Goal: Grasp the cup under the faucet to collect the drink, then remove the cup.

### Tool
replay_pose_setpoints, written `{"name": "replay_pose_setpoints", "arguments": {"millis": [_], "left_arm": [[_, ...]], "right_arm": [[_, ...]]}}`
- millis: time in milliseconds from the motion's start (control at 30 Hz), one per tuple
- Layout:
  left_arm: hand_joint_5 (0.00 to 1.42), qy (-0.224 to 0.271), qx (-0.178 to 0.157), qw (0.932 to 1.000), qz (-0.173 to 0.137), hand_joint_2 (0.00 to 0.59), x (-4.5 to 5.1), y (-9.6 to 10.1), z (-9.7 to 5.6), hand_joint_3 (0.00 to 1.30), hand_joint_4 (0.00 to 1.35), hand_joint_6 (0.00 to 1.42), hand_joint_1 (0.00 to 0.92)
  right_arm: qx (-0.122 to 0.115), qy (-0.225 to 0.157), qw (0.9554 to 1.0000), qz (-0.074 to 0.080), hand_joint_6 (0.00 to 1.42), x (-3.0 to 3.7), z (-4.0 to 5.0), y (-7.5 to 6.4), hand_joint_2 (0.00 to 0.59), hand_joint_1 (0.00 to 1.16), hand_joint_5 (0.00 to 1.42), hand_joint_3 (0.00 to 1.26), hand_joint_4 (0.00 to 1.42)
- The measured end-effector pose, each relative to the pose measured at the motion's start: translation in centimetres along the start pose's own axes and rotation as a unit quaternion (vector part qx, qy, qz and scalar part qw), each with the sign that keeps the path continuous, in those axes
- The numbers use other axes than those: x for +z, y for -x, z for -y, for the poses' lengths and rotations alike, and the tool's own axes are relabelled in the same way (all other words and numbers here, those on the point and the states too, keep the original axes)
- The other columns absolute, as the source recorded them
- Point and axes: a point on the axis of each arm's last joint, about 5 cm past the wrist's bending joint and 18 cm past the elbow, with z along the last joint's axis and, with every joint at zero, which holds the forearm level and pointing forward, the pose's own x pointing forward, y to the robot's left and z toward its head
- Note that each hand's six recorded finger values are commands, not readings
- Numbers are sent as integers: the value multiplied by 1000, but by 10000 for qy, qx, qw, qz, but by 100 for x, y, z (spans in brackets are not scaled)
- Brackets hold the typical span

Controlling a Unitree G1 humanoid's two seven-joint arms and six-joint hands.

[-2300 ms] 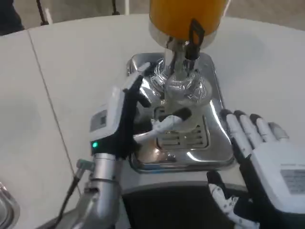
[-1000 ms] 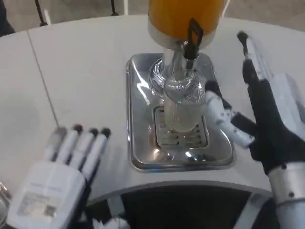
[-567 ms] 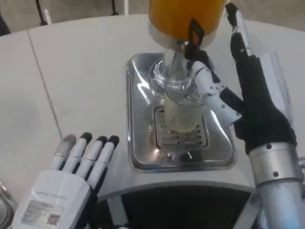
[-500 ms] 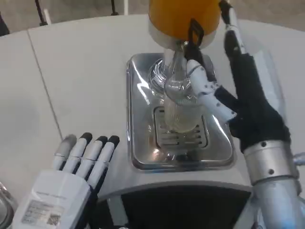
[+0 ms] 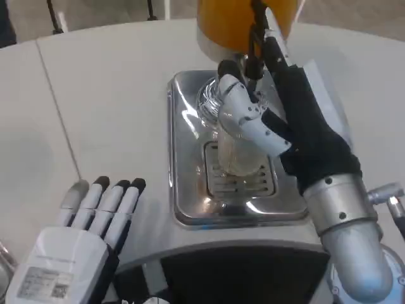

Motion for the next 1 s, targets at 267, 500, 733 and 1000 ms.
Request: {"name": "replay_pose_setpoints", "arguments": {"millis": [267,500,733,1000], "left_arm": [[0,4,18,10000,-47,137,-11,9,16,0,0,0,0],[0,15,48,10000,-75,126,-12,26,22,0,0,0,0],[0,50,57,9999,-94,105,-14,30,23,0,0,0,0],[0,208,16,9997,-147,89,-14,60,32,0,0,0,0]], "right_arm": [[161,-33,9999,-4,47,34,-38,1,520,272,0,0,0],[514,487,9974,-97,48,122,15,-39,497,144,0,0,0],[1010,1136,9881,-241,48,257,82,-124,497,59,0,0,0],[1607,2192,9622,-172,57,415,129,-213,519,19,0,13,0]]}}
